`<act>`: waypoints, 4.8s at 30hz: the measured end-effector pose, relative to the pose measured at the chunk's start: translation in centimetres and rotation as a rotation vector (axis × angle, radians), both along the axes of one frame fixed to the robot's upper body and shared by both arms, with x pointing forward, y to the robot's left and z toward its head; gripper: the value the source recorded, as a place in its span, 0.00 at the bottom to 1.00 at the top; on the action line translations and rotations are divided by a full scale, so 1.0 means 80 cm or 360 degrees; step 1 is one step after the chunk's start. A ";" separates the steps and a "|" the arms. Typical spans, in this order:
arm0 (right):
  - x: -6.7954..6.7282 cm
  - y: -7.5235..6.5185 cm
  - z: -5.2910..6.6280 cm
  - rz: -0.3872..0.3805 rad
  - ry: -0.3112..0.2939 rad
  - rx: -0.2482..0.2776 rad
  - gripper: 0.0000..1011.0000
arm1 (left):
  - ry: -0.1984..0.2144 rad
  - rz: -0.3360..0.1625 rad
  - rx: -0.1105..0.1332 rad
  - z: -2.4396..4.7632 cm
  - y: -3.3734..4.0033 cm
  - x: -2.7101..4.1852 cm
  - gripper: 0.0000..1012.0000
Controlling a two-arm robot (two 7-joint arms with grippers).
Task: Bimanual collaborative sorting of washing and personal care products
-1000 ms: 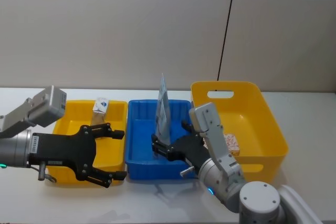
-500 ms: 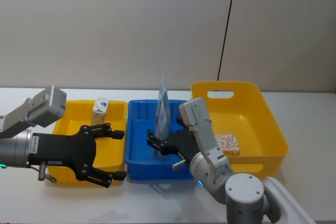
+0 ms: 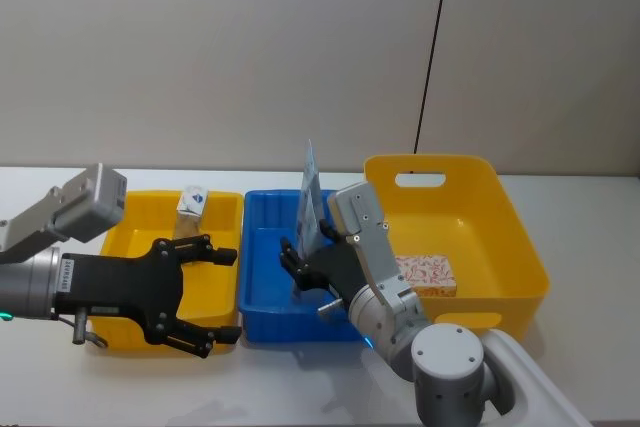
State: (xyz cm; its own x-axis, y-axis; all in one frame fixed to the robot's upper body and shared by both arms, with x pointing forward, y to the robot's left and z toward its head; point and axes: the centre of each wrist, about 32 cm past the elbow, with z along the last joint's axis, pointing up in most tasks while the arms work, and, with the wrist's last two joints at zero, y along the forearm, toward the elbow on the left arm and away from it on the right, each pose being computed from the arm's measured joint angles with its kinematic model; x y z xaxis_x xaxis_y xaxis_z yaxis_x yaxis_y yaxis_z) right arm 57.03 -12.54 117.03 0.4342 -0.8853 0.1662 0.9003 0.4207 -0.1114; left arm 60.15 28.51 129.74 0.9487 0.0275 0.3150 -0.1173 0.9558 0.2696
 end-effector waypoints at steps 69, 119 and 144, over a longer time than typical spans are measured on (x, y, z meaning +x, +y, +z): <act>-0.005 -0.033 0.093 -0.0204 -0.0500 0.0158 0.00 | 0.0000 0.0000 0.0000 0.0000 0.0000 0.0000 0.99; 0.065 -0.106 0.025 -0.0636 -0.0414 -0.0384 0.32 | 0.0000 0.0000 0.0000 0.0000 0.0000 0.0000 0.99; 0.040 -0.103 0.054 -0.0459 -0.0443 -0.0017 0.99 | 0.0000 0.0000 0.0000 0.0000 0.0000 0.0000 0.99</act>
